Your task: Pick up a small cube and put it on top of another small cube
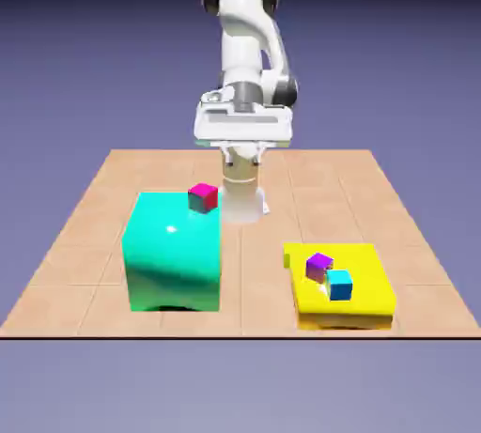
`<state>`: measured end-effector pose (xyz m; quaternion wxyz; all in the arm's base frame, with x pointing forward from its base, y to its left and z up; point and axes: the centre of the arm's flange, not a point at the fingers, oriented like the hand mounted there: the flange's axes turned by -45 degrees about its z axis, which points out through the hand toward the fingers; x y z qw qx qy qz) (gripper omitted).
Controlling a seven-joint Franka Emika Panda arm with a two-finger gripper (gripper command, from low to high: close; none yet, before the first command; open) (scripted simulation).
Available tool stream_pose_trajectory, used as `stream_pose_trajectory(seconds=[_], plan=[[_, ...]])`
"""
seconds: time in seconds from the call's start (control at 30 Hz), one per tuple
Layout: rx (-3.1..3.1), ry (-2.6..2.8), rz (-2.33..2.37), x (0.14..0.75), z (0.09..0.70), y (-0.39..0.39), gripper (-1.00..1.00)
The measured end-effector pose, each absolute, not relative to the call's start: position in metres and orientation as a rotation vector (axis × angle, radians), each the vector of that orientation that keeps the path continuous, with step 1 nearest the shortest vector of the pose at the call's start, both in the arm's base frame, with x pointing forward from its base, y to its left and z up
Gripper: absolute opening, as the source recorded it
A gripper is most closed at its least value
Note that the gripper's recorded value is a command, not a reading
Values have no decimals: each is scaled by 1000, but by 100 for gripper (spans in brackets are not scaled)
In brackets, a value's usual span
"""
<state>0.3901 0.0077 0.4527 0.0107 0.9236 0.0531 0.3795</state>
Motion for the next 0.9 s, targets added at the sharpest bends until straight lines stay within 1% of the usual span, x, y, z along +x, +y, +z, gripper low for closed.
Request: stream_pose_trajectory(seconds=[0.43, 0.9], plan=[[2728, 1075, 869, 392, 392, 44, 0], [2260, 1989, 554, 378, 326, 83, 0]])
